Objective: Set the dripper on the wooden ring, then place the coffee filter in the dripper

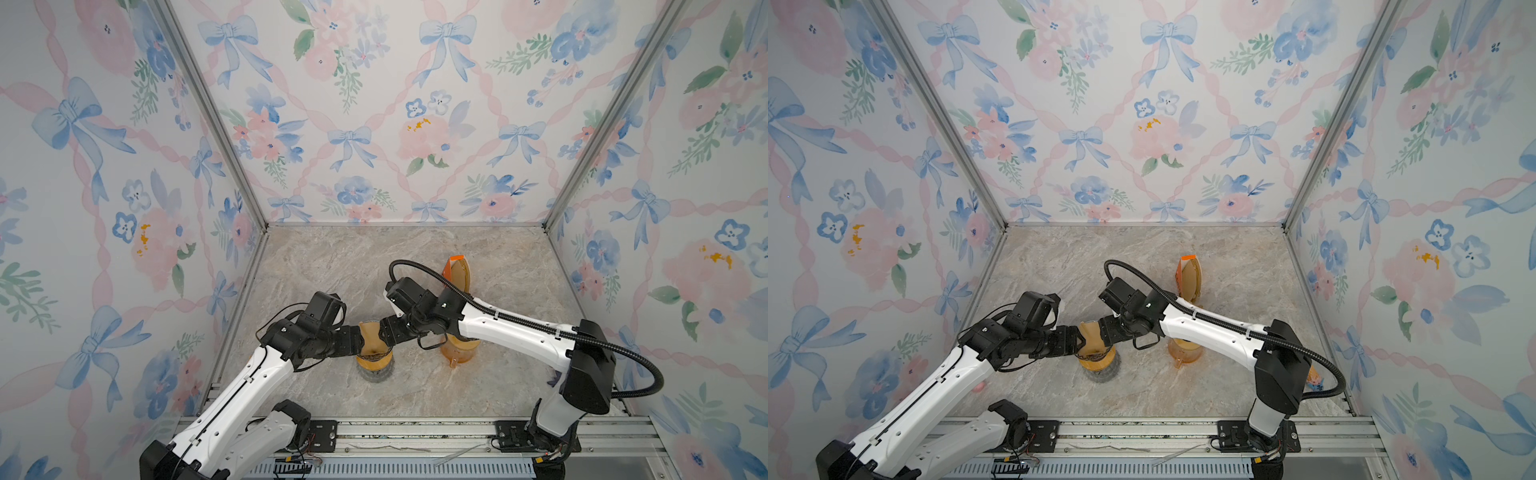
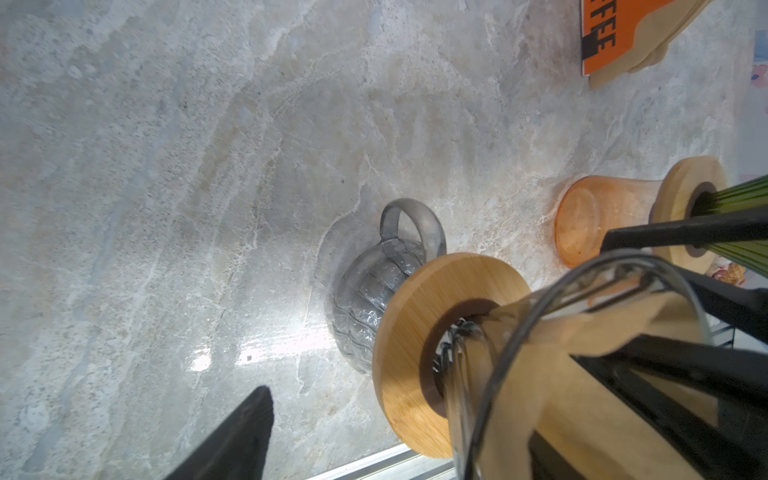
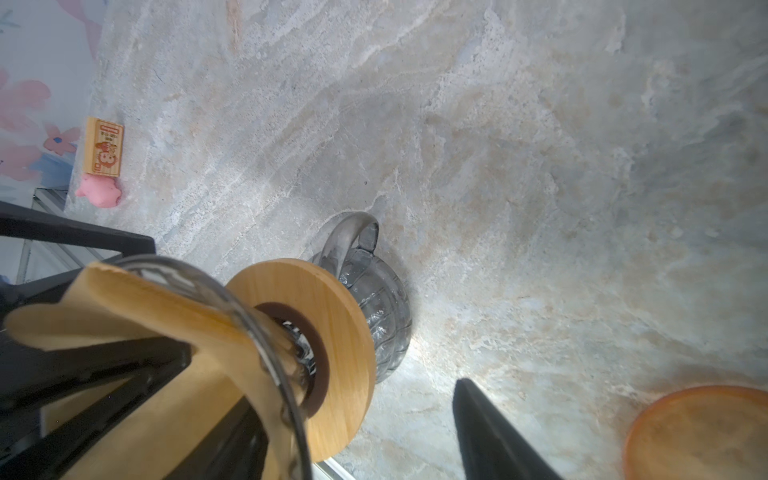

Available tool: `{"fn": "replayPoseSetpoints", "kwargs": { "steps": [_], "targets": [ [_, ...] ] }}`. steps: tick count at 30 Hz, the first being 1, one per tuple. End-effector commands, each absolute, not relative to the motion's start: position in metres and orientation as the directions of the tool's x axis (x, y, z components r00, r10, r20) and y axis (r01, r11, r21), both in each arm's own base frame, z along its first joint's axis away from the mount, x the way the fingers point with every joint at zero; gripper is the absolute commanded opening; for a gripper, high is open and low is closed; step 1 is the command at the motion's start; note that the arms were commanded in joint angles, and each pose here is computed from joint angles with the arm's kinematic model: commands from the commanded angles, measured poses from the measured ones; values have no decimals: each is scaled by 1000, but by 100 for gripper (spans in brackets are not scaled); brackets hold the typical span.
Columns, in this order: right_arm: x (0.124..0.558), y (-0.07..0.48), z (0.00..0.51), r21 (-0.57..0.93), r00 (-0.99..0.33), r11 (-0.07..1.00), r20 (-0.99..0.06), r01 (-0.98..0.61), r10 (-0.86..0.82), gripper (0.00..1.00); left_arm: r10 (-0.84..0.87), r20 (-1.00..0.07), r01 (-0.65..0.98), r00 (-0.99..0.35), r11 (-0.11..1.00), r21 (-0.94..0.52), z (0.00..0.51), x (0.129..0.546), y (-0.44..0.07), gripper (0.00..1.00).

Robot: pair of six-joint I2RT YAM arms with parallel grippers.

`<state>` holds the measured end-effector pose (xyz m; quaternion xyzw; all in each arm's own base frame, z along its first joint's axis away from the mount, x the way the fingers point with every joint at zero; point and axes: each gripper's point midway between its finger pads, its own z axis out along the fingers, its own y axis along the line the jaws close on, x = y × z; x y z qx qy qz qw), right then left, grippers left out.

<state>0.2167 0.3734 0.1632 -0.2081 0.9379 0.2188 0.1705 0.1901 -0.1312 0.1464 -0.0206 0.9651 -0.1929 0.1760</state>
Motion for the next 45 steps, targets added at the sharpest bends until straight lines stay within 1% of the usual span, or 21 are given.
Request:
{"fn": "replayPoseSetpoints", "kwargs": {
  "steps": [1, 9, 13, 18, 20, 24, 27, 28, 31, 32, 33, 39, 43, 45],
  "targets": [
    [213, 377, 199, 401, -839, 780, -467, -481, -278, 71, -86, -354, 77, -931, 904, -420, 162, 188, -138, 80],
    [210, 371, 212, 403, -829, 773, -490, -490, -270, 71, -80, -376, 103, -923, 890, -444, 174, 190, -141, 81],
    [206, 366, 221, 384, -808, 770, -520, -511, -277, 71, -77, -408, 129, -910, 881, -455, 185, 191, -142, 82],
    [198, 357, 237, 356, -764, 756, -580, -549, -282, 71, -67, -494, 191, -867, 870, -454, 210, 192, -141, 89],
    [194, 352, 243, 337, -741, 753, -609, -566, -284, 71, -71, -537, 221, -840, 860, -460, 224, 192, -141, 96],
    [186, 340, 257, 309, -699, 748, -660, -587, -276, 73, -92, -611, 286, -786, 822, -492, 248, 190, -145, 97],
    [180, 327, 265, 297, -672, 745, -693, -597, -261, 78, -121, -664, 327, -738, 796, -509, 260, 191, -148, 97],
    [178, 321, 268, 294, -665, 748, -703, -595, -253, 81, -132, -682, 343, -719, 787, -514, 264, 192, -148, 97],
    [174, 304, 273, 285, -644, 755, -731, -591, -228, 97, -177, -727, 360, -663, 777, -517, 274, 198, -147, 97],
    [172, 296, 274, 280, -638, 759, -738, -588, -221, 99, -187, -742, 366, -644, 776, -513, 276, 202, -147, 97],
    [171, 291, 276, 280, -631, 762, -747, -584, -210, 97, -199, -751, 362, -630, 780, -510, 278, 205, -146, 97],
    [170, 247, 291, 260, -574, 792, -808, -552, -134, 96, -207, -816, 291, -540, 864, -411, 287, 237, -130, 98],
    [175, 212, 295, 238, -548, 845, -833, -478, -75, 96, -173, -881, 257, -441, 916, -309, 299, 259, -119, 98],
    [178, 193, 293, 218, -541, 876, -839, -430, -57, 96, -153, -913, 209, -378, 947, -245, 306, 271, -107, 98]
  ]
}}
